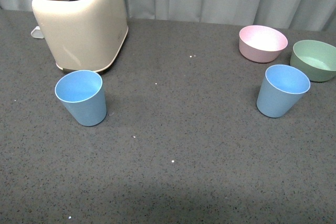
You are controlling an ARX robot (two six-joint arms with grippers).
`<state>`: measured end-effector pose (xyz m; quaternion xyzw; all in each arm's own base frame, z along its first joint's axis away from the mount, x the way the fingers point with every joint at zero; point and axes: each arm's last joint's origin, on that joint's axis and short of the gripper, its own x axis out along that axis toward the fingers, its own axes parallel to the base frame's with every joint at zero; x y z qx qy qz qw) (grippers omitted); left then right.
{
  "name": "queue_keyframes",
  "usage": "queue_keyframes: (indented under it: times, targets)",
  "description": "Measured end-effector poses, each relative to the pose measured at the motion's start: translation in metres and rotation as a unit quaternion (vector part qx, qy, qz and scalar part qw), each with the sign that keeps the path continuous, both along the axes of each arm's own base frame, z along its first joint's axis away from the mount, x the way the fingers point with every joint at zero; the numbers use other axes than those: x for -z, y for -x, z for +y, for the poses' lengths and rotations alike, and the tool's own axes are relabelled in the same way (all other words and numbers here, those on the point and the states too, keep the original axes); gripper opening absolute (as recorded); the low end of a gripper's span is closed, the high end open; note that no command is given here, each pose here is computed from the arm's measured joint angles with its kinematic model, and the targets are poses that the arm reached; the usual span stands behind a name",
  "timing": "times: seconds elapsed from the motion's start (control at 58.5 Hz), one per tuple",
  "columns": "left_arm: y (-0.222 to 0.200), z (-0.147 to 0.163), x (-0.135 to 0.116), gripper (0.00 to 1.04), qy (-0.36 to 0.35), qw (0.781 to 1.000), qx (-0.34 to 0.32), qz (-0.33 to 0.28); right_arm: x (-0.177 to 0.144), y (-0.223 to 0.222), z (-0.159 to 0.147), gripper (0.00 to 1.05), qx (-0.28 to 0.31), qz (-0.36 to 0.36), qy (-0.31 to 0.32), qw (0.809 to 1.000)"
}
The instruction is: Stack blue cups with both arms
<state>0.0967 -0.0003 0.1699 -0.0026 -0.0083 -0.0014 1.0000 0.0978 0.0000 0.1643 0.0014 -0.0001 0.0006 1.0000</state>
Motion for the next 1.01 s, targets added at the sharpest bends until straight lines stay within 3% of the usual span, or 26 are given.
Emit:
queue_keyframes:
  times: [0.547,0.683,1.008]
  targets:
    - [0.0,0.0,0.0,0.98,0.0,1.0,0.0,0.0,0.0,0.0,0.0,0.95,0.0,0.0,0.0,1.0]
    - [-0.011,0.005,0.009,0.98,0.031,0.987,-0.087,0.133,0.0,0.0,0.0,0.95,0.0,0.0,0.0,1.0]
    - [-0.088,0.0,0.003,0.98,0.092,0.969,-0.055,0.224,0.0,0.0,0.0,0.95,0.0,0.0,0.0,1.0]
